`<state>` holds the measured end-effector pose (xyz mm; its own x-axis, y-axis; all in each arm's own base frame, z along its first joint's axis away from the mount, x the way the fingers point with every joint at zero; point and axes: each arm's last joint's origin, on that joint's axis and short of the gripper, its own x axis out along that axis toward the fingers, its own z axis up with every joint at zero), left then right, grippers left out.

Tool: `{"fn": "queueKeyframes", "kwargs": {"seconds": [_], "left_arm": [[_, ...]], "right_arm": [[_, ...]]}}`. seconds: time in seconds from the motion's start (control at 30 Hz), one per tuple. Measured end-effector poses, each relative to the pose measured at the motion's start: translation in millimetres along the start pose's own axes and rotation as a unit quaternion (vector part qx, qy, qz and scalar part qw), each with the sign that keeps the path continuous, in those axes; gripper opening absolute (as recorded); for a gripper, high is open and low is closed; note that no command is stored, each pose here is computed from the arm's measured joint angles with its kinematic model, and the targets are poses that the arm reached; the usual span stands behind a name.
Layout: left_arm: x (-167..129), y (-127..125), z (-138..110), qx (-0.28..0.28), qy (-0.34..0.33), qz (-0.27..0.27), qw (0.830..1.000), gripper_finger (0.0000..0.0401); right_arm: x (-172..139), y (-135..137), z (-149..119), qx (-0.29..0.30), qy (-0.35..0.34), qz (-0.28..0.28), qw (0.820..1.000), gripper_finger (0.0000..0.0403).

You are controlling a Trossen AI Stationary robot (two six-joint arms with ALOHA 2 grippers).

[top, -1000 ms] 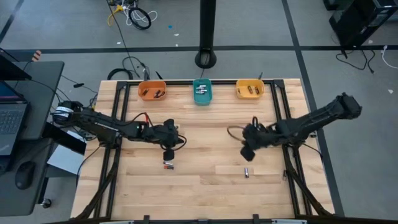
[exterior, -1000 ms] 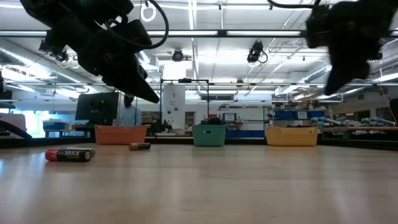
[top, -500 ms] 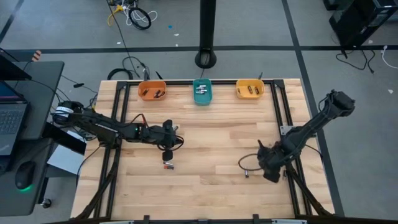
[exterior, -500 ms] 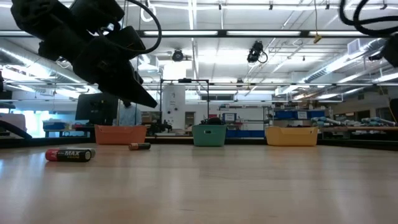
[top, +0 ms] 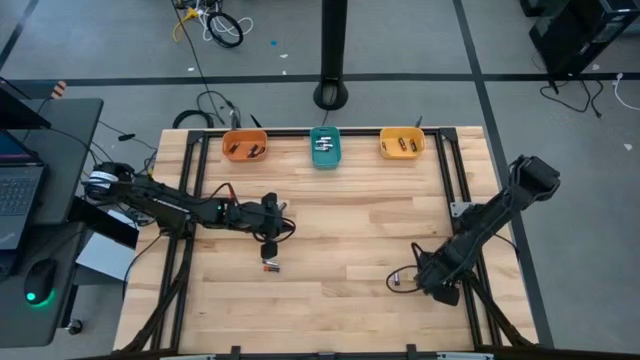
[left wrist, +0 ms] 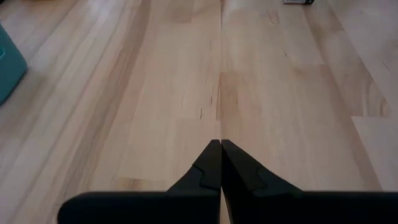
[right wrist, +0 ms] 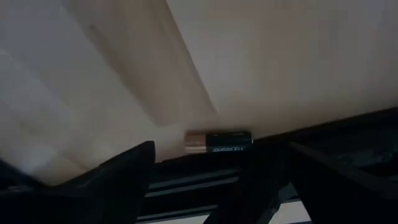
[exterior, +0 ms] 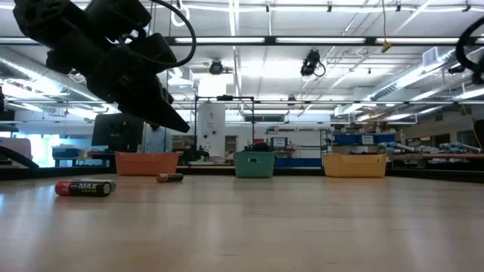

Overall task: Sort batteries
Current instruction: Put the brown-black battery in the orange bin

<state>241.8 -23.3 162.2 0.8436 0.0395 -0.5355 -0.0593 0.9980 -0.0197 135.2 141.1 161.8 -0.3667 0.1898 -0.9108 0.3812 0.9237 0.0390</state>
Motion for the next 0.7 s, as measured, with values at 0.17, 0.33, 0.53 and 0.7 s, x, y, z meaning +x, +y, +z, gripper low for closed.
{"fn": "queueKeyframes", "kwargs": {"seconds": [0.17,0.33,0.53,0.7], "left_arm": [[0,0,0,0.0,0.0,-0.001,1.0,0.001],[0,0,0,0.0,0.0,-0.001,1.0,0.001],[0,0,0,0.0,0.0,-0.003,1.0,0.001],[0,0,0,0.0,0.0,-0.003,1.0,0.001]], "right_arm": [[16,6,4,-0.026,0.021,-0.041,0.999,0.0385],[29,9,6,-0.044,0.038,-0.072,0.996,0.0386],[39,12,6,-0.068,0.058,-0.091,0.992,0.0378],[42,13,5,-0.071,0.07,-0.09,0.991,0.0373]]}}
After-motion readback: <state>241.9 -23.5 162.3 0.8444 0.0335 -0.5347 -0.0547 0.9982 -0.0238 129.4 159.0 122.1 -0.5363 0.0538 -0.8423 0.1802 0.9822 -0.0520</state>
